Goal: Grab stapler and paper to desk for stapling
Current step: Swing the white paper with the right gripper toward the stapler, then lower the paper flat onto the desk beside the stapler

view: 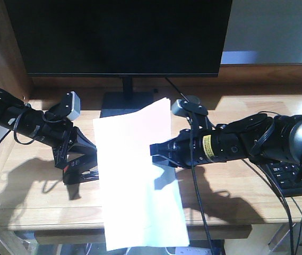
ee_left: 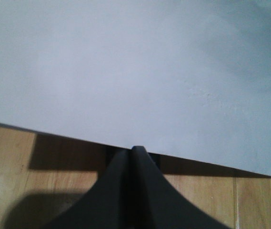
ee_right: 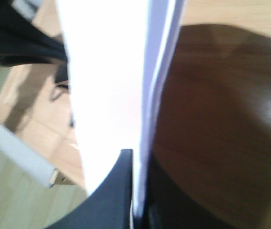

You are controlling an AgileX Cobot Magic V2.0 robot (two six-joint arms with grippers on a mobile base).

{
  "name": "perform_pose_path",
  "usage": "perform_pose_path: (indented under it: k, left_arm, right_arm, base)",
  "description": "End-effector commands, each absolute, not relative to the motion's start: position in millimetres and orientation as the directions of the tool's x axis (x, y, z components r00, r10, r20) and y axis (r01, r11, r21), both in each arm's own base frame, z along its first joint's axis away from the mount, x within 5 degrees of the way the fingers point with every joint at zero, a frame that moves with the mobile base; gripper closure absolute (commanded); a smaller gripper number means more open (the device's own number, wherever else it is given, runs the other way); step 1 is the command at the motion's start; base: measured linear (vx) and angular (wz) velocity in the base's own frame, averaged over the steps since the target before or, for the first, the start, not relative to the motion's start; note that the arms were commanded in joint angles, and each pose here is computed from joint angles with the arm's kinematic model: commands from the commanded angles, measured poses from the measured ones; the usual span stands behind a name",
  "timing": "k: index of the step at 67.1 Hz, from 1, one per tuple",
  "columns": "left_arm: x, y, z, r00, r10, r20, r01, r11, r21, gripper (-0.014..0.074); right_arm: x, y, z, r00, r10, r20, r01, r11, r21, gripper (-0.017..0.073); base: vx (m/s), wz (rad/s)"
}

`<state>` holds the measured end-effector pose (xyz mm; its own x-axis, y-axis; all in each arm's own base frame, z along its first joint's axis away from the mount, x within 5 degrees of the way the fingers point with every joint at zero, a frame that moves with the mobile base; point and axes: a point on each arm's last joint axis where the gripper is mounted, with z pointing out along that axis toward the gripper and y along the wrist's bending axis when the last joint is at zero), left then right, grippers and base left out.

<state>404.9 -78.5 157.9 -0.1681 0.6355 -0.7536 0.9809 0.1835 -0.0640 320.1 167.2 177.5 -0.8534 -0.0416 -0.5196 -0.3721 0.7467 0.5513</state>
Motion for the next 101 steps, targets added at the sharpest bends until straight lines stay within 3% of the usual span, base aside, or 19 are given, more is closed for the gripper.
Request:
perform_pose_path:
  k: [1, 63, 88, 101]
  left_arm:
    - [405.2, -84.0, 189.2, -0.133, 0.583, -0.801, 0.982, 0.187, -0.027, 0.0600]
    - [405.2, -84.0, 189.2, -0.133, 0.583, -0.801, 0.982, 0.187, -0.027, 0.0600]
    - [405.2, -84.0, 189.2, -0.133, 0.583, -0.801, 0.982, 0.187, -0.027, 0.0600]
    - [405.2, -84.0, 189.2, -0.133, 0.583, -0.801, 0.982, 0.187, -0.027, 0.0600]
  right_arm:
    - [322.9, 160.1, 189.6, -0.818, -0.019, -0.575, -0.372, 0.779, 0.504, 0.0561]
    - [330.4, 153.8, 178.8, -0.813, 0.037, -0.581, -0.294, 0.835, 0.465, 0.0561]
    - [324.4, 162.4, 182.4, -0.821, 0.001, -0.571, -0.367, 0.766, 0.528, 0.0561]
    - [322.6, 165.4, 200.2, -0.787, 0.034, -0.616, -0.408, 0.720, 0.561, 0.0561]
  base:
    - [0.00, 0.00]
    - [0.00, 0.00]
    - [0.00, 0.00]
    - [0.00, 0.00]
